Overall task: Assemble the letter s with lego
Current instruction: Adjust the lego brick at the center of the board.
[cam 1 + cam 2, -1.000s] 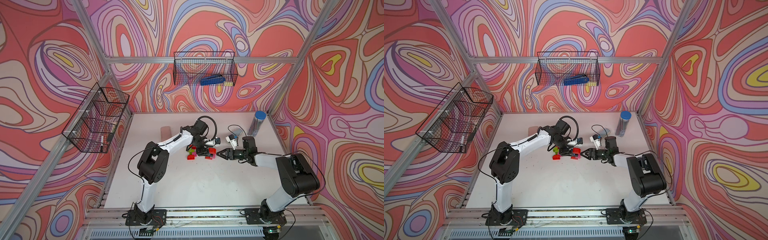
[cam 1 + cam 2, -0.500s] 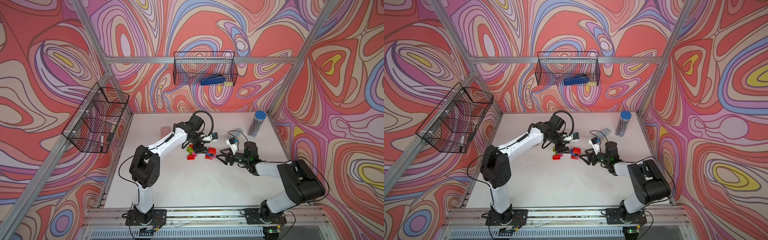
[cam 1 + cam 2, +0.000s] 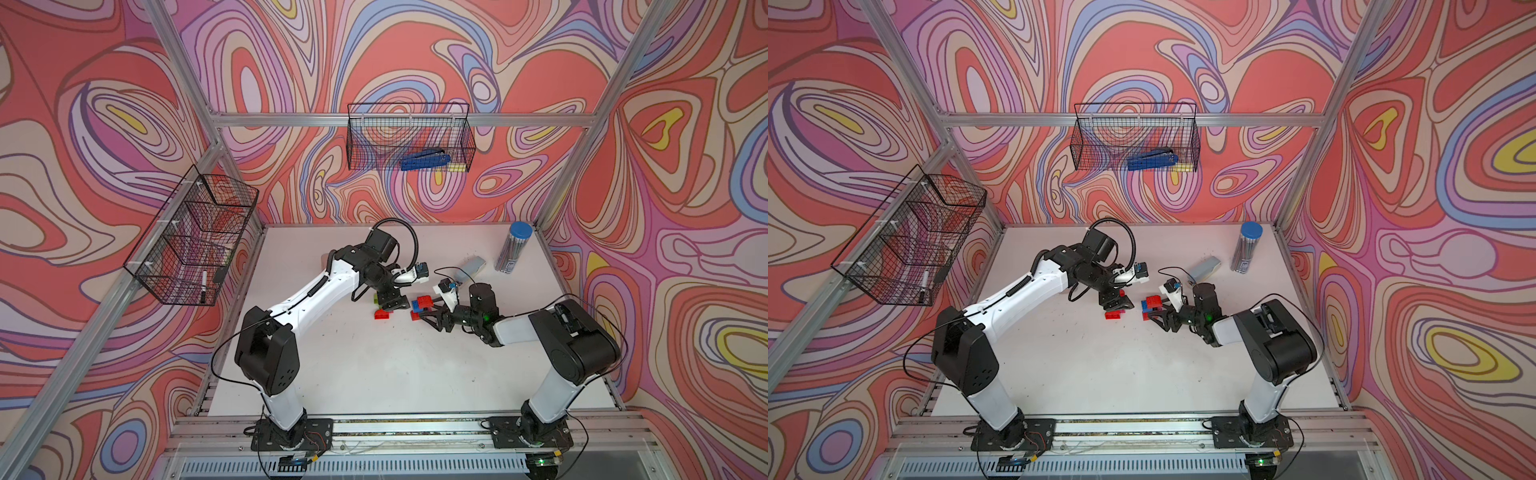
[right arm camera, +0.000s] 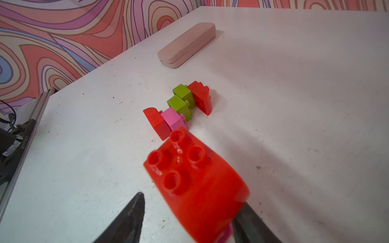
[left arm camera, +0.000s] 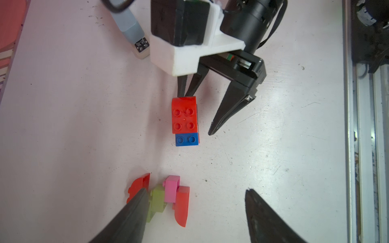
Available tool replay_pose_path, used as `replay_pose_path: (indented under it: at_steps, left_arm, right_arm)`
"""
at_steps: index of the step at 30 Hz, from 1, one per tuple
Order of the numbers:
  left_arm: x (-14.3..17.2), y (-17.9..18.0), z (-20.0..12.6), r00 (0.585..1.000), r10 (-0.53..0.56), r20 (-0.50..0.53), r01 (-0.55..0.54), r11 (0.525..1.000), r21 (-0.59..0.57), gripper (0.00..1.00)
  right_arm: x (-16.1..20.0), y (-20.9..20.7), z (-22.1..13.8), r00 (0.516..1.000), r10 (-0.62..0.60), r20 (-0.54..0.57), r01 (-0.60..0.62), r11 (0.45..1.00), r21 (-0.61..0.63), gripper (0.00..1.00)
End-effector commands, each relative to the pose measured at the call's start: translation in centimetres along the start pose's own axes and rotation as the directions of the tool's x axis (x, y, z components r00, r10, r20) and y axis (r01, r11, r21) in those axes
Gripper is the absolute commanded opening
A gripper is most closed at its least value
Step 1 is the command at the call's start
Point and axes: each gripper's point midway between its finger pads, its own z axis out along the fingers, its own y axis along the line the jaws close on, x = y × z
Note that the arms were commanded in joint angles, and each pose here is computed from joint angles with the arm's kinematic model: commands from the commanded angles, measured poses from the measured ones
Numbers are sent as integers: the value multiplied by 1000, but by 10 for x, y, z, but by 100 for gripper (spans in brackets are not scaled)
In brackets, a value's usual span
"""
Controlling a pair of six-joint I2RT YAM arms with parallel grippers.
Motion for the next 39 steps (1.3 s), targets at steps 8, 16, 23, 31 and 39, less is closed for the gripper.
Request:
replay_pose_path:
  at_steps: [8,16,23,31,39]
  left_arm:
    - [16,-12,-6,999,-39,-39,40,998,39,75]
    - [17,-10,-2,998,-46,-43,48,997,55,75]
    - [18,-11,0,997,-47,-53,51,996,69,75]
    - [21,-12,0,997,-49,-67,54,996,74,76]
    - [20,-11,3,996,-50,-73,56,995,88,76]
  right_arm:
    - [1,0,9,998,-67,-13,67,998,-16,60]
    - [-8,13,-2,997,-71,-7,70,997,-20,60]
    - [-10,13,-10,996,-84,-3,84,996,38,62]
    - [-6,7,0,997,-64,-41,65,998,24,64]
    - [1,20,-4,997,-55,-55,55,998,-7,62]
